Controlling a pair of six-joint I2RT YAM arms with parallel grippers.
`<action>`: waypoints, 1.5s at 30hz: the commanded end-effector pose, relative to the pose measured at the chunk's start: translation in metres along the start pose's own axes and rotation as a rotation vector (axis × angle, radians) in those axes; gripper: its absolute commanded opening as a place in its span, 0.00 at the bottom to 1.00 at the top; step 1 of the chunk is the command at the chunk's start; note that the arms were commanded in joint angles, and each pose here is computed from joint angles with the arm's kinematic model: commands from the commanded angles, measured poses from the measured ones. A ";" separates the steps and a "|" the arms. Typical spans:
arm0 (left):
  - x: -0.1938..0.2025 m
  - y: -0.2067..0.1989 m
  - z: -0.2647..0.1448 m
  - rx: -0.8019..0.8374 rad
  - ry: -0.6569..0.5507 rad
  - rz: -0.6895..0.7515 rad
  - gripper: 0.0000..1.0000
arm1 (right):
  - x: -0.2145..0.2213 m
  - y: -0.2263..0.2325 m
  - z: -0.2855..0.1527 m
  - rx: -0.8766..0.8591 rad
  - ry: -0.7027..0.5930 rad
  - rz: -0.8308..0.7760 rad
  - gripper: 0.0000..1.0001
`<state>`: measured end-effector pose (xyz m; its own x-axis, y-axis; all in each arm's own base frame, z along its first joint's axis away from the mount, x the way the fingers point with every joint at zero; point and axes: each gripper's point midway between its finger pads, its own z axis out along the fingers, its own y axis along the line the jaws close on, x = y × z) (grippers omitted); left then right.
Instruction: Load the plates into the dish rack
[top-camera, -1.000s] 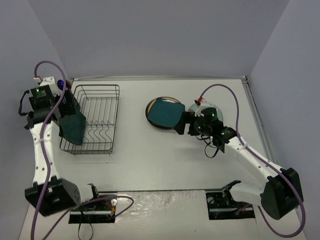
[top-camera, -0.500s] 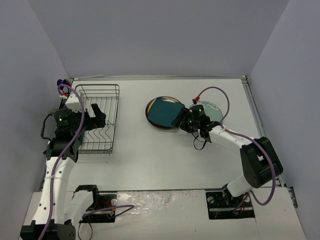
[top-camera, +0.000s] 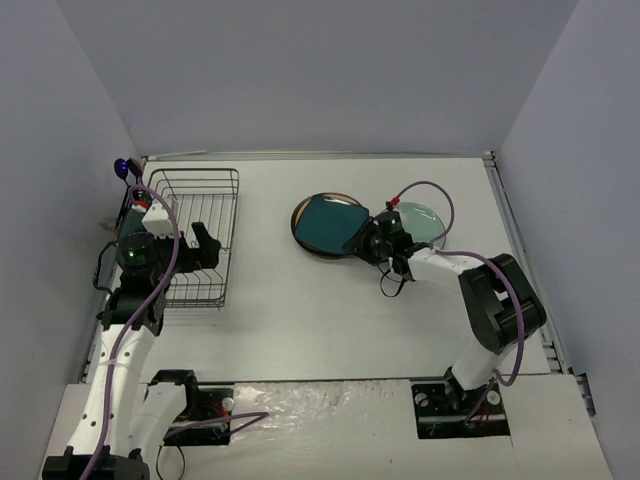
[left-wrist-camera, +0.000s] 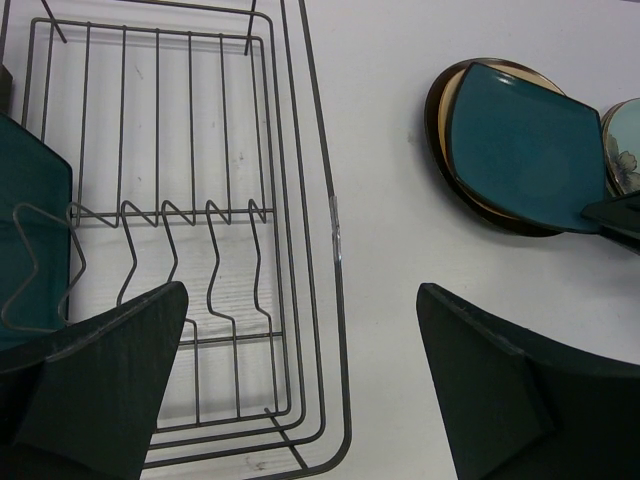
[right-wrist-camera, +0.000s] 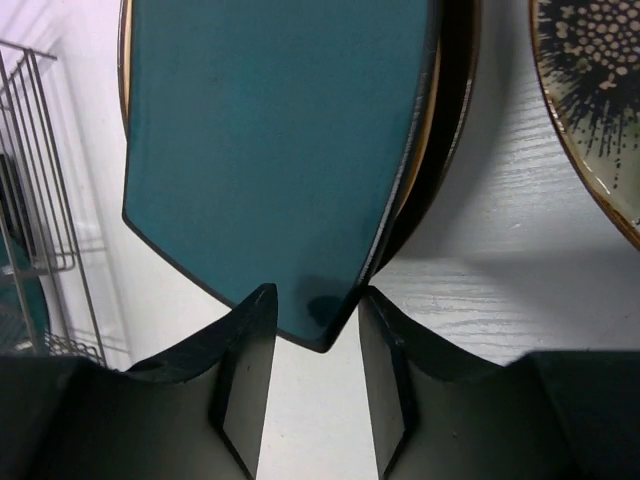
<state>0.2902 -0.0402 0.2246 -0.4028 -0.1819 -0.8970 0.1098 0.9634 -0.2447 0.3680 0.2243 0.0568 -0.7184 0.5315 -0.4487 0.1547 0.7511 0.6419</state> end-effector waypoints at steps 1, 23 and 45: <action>-0.036 -0.008 -0.004 0.019 -0.109 0.017 0.97 | -0.032 0.024 0.001 -0.085 -0.103 0.057 0.27; -0.032 -0.005 -0.002 0.006 -0.095 0.019 0.97 | -0.081 -0.001 -0.069 -0.125 -0.193 0.141 0.00; -0.027 -0.007 0.002 0.021 -0.068 0.002 0.97 | -0.056 -0.066 -0.074 -0.055 -0.155 0.132 0.07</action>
<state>0.2918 -0.0388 0.2202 -0.4161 -0.1824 -0.8908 0.0987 0.9648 -0.2437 0.3416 0.1161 0.0697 -0.5900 0.7147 -0.3757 0.2937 0.6234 0.7247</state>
